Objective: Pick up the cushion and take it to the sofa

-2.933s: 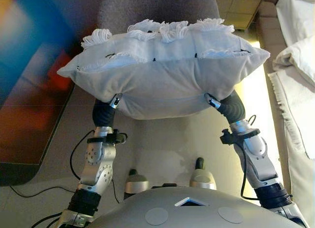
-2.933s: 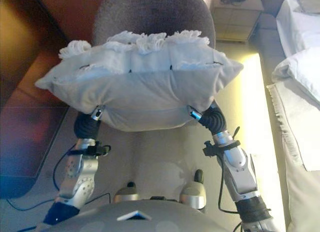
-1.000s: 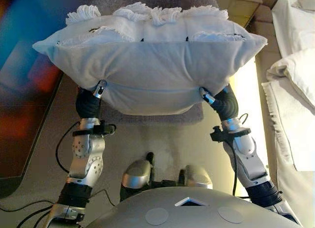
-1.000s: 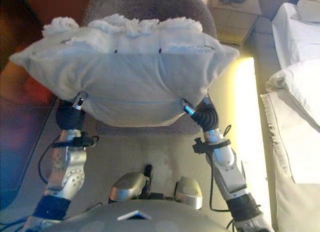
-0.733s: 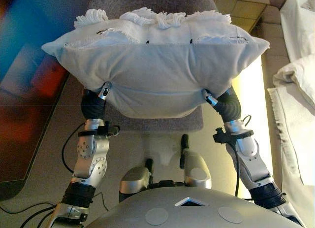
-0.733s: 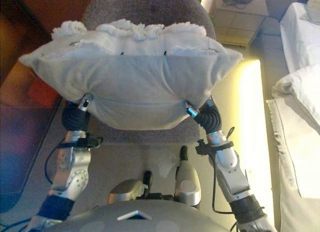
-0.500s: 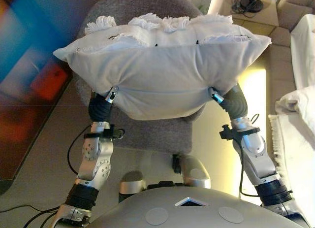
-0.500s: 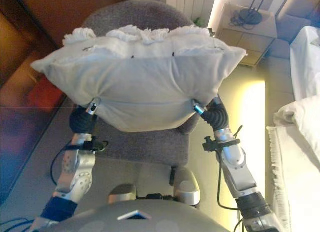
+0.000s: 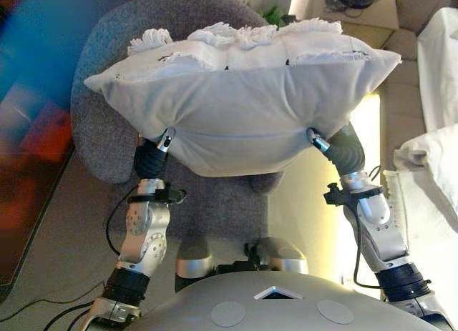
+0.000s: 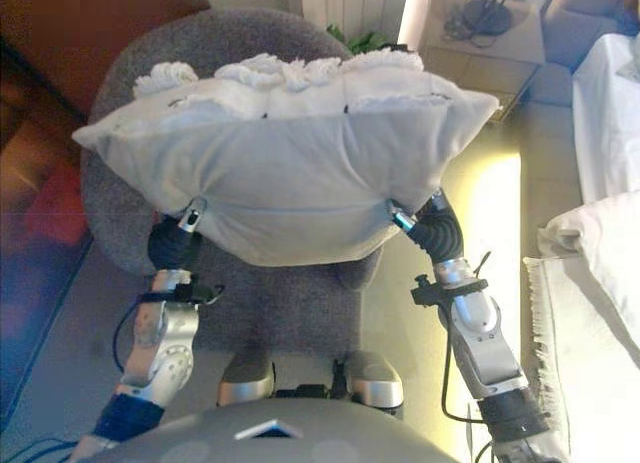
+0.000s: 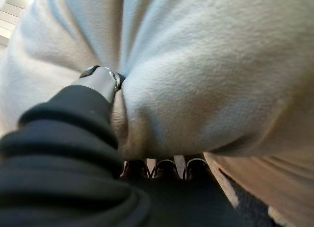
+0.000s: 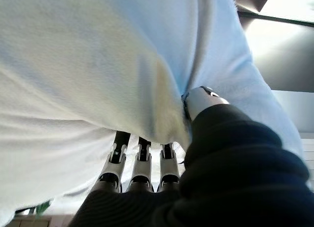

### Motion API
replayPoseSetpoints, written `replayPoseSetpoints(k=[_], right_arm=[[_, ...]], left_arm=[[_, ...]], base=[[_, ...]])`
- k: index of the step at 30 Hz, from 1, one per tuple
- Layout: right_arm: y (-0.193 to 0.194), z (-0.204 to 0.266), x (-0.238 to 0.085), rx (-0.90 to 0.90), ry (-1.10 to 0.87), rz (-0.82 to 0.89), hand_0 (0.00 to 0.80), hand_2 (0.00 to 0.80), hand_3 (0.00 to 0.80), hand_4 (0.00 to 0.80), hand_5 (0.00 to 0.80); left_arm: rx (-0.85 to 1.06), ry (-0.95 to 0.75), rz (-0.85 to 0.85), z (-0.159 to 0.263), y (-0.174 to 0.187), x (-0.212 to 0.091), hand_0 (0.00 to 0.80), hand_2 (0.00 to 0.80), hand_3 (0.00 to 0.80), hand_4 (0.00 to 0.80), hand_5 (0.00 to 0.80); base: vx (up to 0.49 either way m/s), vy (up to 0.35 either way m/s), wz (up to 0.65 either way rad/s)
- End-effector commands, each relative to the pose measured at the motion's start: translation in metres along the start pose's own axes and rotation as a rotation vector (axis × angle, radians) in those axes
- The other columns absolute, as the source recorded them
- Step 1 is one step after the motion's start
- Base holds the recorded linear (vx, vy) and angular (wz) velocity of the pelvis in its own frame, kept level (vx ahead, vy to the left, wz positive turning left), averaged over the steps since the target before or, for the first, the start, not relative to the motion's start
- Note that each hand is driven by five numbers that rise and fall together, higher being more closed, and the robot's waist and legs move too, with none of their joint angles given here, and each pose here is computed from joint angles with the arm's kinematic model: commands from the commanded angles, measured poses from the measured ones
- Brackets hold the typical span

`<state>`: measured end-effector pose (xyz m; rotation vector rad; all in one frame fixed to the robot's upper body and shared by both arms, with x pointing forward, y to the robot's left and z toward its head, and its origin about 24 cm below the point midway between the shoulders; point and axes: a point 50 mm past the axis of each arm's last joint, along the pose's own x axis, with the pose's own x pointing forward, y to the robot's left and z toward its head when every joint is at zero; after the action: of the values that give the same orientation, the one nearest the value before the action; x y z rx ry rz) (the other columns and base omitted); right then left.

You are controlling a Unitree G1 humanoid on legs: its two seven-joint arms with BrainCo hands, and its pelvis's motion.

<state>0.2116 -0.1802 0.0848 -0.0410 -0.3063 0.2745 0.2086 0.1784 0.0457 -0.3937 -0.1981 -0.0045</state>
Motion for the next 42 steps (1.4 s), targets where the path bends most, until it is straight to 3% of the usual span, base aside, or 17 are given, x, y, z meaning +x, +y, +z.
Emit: replayPoseSetpoints(k=[1,7,18,27,42], right_arm=[[0.010,0.035,0.003,0.040,-0.184,0.063,0.800,0.800,0.800,0.800,0.800],[0.020,0.033,0.007,0.059,-0.195,0.056,0.800,0.800,0.800,0.800,0.800],[0.032,0.041,0.048,0.017,-0.286,0.094,0.800,0.800,0.800,0.800,0.800],[0.030,0.034,0.062,-0.140,-0.262,0.055,0.800,0.800,0.800,0.800,0.800],[0.036,0.027,0.141,-0.289,-0.166,-0.066,0.800,0.800,0.800,0.800,0.800]], left_arm=[[0.011,-0.254,-0.140,0.048,-0.017,0.014,0.800,0.800,0.800,0.800,0.800],[0.048,-0.228,-0.143,0.048,-0.015,0.018,0.800,0.800,0.800,0.800,0.800],[0.070,-0.394,-0.137,0.068,-0.043,0.046,0.800,0.800,0.800,0.800,0.800],[0.096,-0.387,-0.106,0.059,-0.048,0.060,0.800,0.800,0.800,0.800,0.800],[0.236,-0.411,-0.107,0.051,-0.086,0.124,0.800,0.800,0.800,0.800,0.800]], base=[[0.197,0.160,-0.04],[0.106,0.116,-0.05],[-0.127,-0.078,-0.02],[-0.022,0.001,0.06],[-0.032,0.036,0.03]])
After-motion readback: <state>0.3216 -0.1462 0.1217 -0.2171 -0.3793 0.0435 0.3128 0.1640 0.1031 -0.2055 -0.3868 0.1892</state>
